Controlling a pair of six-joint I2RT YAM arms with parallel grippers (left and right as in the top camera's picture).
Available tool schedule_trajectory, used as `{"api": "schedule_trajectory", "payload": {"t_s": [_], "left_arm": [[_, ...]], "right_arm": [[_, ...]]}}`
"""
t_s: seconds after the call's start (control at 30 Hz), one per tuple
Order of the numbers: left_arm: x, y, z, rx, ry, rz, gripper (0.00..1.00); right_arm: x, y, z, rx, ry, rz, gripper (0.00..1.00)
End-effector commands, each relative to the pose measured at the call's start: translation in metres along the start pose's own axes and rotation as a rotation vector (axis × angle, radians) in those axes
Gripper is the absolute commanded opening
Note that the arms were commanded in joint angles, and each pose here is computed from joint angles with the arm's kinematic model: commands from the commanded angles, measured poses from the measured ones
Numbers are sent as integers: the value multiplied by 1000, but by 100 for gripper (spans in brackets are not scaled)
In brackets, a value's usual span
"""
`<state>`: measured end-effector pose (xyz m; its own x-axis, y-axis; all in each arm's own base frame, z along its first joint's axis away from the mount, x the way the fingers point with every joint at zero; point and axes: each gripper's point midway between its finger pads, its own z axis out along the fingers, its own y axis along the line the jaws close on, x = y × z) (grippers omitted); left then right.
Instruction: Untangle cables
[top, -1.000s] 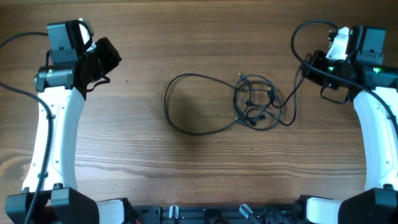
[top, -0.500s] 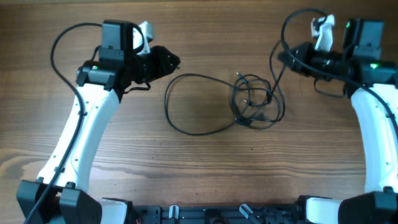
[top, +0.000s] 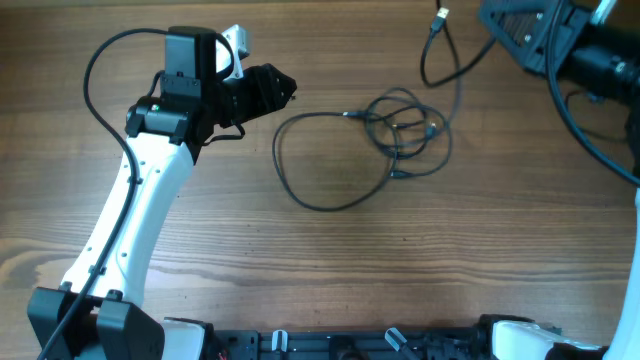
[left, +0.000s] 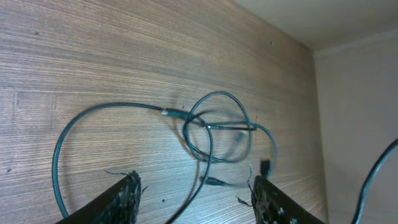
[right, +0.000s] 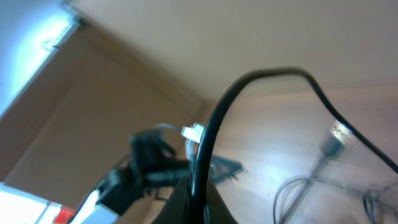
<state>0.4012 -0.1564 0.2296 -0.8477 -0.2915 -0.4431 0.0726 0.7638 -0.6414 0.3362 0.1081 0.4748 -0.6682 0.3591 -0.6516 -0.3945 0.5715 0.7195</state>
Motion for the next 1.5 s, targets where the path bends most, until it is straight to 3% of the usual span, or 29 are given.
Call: {"api": "schedule_trajectory", "payload": {"t_s": [0.0, 0.07, 0.2, 0.37, 0.53, 0.73, 0.93, 1.2, 1.47], "left_arm": [[0, -3, 3, 13, 9, 8, 60], [-1, -3, 3, 13, 8, 8, 60], [0, -3, 3, 13, 9, 8, 60], [3, 0, 3, 0, 21, -1, 62], [3, 4, 3, -18, 18, -4, 62], [3, 3, 3, -18, 18, -5, 61], [3, 4, 3, -19, 16, -4, 61], [2, 4, 3, -19, 13, -3, 61], [0, 6, 3, -31, 6, -3, 61]], "right_arm": [[20, -70, 17, 376, 13, 82, 4], [41, -82, 33, 438, 101, 54, 5], [33, -75, 44, 373, 89, 37, 4], [-15, -64, 15, 357, -68, 9, 4], [-69, -97, -46, 536, -285, -17, 4], [-98, -184, -112, 890, -431, 56, 4], [-124, -294, -138, 1055, -453, 96, 4], [-152, -396, -106, 1049, -499, 67, 4], [-118, -509, -45, 1060, -410, 110, 4]]}}
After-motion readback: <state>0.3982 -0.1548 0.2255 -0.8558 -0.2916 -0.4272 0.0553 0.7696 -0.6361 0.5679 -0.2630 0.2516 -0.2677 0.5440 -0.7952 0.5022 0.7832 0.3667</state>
